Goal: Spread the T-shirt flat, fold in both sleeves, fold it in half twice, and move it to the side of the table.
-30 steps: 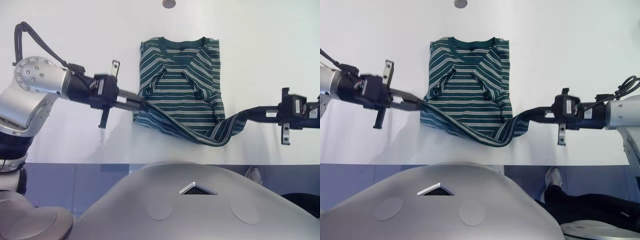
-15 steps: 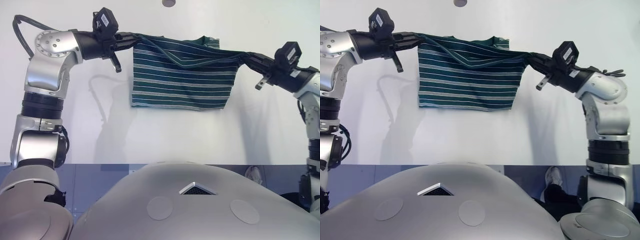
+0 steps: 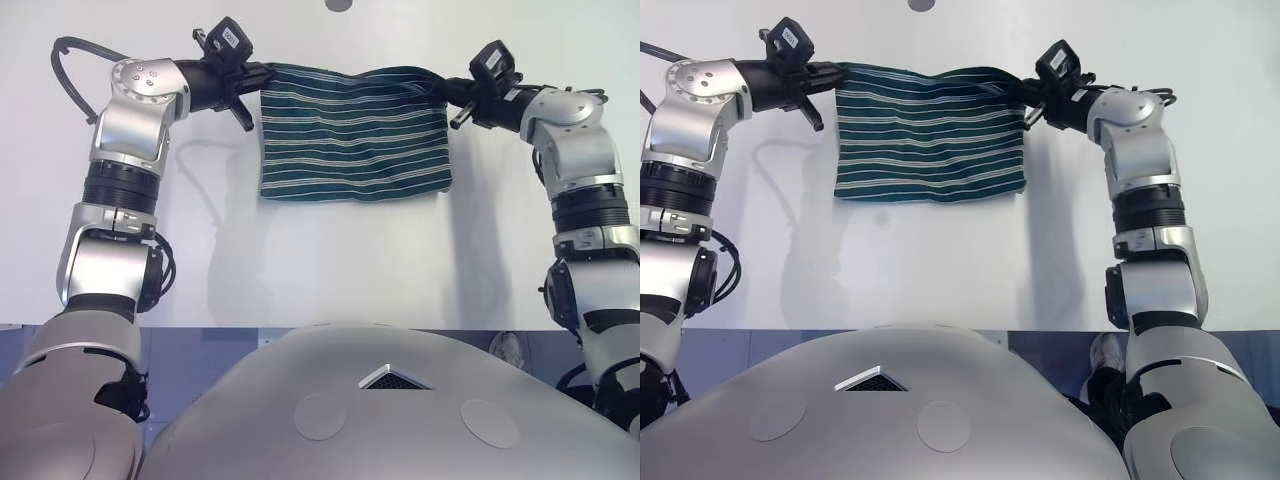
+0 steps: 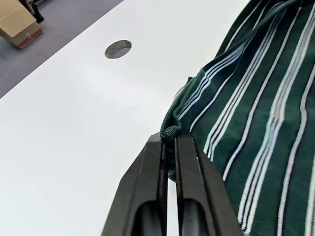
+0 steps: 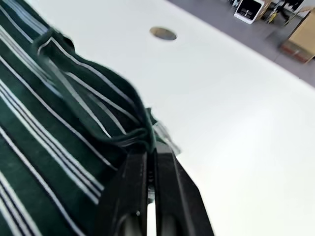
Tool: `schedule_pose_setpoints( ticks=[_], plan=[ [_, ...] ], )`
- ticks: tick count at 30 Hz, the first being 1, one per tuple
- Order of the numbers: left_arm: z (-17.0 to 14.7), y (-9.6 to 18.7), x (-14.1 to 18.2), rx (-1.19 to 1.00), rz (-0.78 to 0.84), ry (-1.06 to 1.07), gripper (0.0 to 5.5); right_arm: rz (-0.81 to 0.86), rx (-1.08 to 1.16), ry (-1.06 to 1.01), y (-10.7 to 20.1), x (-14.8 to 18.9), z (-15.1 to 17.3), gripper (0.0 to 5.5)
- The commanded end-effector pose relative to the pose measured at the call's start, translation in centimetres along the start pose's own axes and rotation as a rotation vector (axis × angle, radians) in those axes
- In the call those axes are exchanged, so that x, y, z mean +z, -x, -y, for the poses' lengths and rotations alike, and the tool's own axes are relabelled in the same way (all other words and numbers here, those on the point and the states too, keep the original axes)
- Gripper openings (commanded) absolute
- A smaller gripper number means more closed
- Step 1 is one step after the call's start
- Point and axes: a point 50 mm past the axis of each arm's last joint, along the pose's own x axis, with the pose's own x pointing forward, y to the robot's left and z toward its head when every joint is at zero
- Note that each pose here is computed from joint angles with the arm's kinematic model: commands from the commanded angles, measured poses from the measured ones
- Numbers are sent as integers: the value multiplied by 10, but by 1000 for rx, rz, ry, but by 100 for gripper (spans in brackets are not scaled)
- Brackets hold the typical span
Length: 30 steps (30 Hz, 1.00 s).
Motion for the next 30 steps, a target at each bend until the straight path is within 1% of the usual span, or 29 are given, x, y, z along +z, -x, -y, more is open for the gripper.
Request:
schedule_pose_setpoints(
  ticks=[1,5,7,9,10,11,13,14,15,17,18,20,21,23,27,28,30],
  plan=[
    [-12,-1,0,130,-7,14,80,-38,-122,-3,-9,2,10,50],
    [-26,3,8,253,20,-7,145,-44,-274,-78,-3,-4,27,120],
    [-36,7,11,345,19,-44,187,-31,-349,-102,2,-4,36,167],
    [-45,11,16,433,42,-74,206,36,-422,-121,7,3,42,189],
    [-48,15,21,478,78,-77,206,96,-456,-102,11,11,44,189],
    [-50,19,29,520,152,-62,206,165,-479,-55,16,22,42,189],
    [-49,34,52,616,398,15,206,290,-412,31,19,48,19,189],
    [-43,45,68,655,568,72,206,326,-299,52,15,58,-10,189],
    [-36,55,81,682,701,124,206,342,-196,54,11,65,-38,189],
    [-22,71,98,726,877,193,206,338,-69,23,-2,70,-86,189],
    [-18,75,103,752,926,229,206,328,-30,10,-11,70,-106,189],
    [-13,79,109,784,964,271,206,297,65,23,-26,73,-140,189],
    [-11,78,110,785,965,279,206,270,151,128,-34,72,-161,189],
    [-9,76,111,784,957,284,206,222,248,264,-44,65,-183,189],
    [-7,73,111,791,948,284,206,76,355,424,-66,49,-199,189],
    [-7,73,111,793,948,284,206,30,428,480,-65,40,-204,189],
    [-6,71,110,797,943,280,206,-28,580,587,-51,22,-204,189]
  ],
)
